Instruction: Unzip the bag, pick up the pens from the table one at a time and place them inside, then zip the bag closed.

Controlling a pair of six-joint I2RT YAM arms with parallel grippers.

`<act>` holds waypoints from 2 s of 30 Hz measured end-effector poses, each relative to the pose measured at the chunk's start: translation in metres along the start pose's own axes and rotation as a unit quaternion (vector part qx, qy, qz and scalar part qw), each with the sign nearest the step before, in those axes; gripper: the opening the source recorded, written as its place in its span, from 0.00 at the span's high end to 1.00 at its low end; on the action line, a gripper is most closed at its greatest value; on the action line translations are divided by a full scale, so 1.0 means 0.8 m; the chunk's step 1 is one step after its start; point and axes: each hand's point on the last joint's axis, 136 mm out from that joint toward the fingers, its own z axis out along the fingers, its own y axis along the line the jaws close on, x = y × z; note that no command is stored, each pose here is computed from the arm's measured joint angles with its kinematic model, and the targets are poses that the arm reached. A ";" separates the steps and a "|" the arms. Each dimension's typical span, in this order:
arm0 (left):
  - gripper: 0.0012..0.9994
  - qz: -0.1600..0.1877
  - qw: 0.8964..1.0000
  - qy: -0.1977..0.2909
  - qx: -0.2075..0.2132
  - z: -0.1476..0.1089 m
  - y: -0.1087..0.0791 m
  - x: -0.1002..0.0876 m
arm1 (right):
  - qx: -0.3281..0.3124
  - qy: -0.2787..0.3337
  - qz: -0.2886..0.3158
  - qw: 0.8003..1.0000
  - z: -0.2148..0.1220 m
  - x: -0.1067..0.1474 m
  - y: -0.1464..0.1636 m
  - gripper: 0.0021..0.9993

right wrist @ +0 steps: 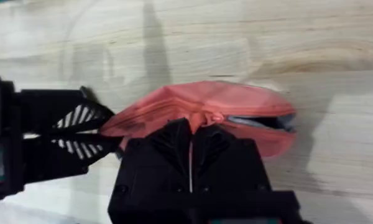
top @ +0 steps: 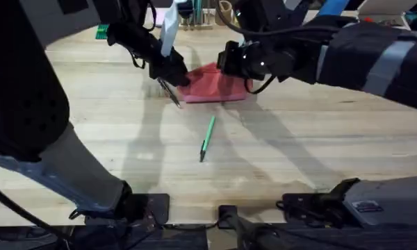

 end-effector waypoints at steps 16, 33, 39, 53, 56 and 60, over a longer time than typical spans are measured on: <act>0.96 -0.001 1.000 0.001 0.001 0.000 -0.001 0.000 | -0.041 -0.010 -0.018 0.999 0.012 0.013 0.044 0.97; 0.96 -0.002 1.000 0.008 0.000 0.000 -0.001 0.004 | -0.075 -0.018 -0.020 0.997 0.031 0.020 0.073 0.97; 0.96 -0.009 1.000 0.016 0.000 -0.002 -0.001 0.010 | -0.095 -0.029 -0.025 0.995 0.033 0.023 0.092 0.97; 0.96 -0.005 1.000 0.014 -0.001 -0.004 0.000 0.011 | -0.147 -0.034 -0.041 0.988 0.020 0.038 0.138 0.97; 0.96 -0.005 1.000 0.014 -0.001 -0.004 0.000 0.011 | -0.147 -0.034 -0.041 0.988 0.020 0.037 0.138 0.97; 0.96 -0.005 1.000 0.014 -0.001 -0.004 0.001 0.011 | -0.146 -0.036 -0.051 0.987 0.020 0.037 0.138 0.97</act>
